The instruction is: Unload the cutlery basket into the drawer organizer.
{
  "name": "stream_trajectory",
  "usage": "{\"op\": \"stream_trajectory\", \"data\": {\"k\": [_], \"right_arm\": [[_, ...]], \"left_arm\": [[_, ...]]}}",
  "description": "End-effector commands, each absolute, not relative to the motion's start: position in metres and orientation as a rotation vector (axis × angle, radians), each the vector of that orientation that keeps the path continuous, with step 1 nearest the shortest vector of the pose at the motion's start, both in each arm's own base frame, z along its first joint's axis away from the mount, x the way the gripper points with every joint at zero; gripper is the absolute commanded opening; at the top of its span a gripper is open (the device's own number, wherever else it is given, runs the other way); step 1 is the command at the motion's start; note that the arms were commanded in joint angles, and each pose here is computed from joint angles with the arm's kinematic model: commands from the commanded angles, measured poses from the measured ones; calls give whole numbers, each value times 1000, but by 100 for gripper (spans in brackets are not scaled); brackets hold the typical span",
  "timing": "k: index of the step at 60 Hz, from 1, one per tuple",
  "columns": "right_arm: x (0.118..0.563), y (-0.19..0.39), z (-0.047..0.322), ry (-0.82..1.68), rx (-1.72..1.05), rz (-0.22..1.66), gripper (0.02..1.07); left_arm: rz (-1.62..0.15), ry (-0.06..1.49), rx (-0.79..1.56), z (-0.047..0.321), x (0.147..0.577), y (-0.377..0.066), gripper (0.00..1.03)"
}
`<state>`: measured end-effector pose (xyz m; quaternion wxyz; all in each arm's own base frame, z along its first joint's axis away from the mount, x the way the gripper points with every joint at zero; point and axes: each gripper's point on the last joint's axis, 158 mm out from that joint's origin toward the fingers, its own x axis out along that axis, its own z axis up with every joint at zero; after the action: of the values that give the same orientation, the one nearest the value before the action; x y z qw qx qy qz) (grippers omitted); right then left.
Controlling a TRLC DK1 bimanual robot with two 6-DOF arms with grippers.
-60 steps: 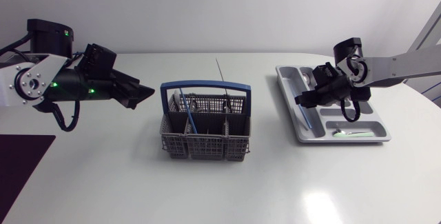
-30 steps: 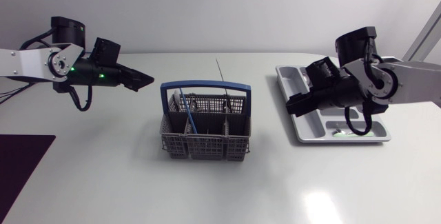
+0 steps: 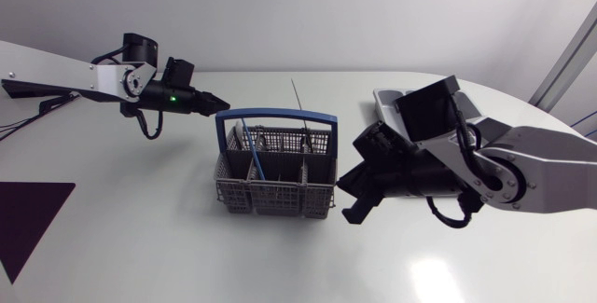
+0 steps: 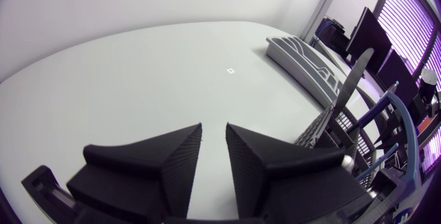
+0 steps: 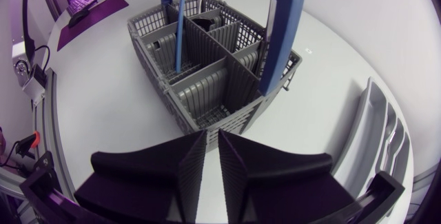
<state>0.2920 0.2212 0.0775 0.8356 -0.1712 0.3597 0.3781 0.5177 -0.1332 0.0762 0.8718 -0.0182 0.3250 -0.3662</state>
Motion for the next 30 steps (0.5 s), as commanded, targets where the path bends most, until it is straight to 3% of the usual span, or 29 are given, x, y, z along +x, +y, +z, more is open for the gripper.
{"op": "stream_trajectory", "data": {"k": [1,30], "right_arm": [[281,230,72,759,-381,847,15],[256,255,66,775,-415,949,13]], "left_arm": [[-797,705,-68,67,521,-147,20],[-952,791,-45,44,492,-173,14]]}}
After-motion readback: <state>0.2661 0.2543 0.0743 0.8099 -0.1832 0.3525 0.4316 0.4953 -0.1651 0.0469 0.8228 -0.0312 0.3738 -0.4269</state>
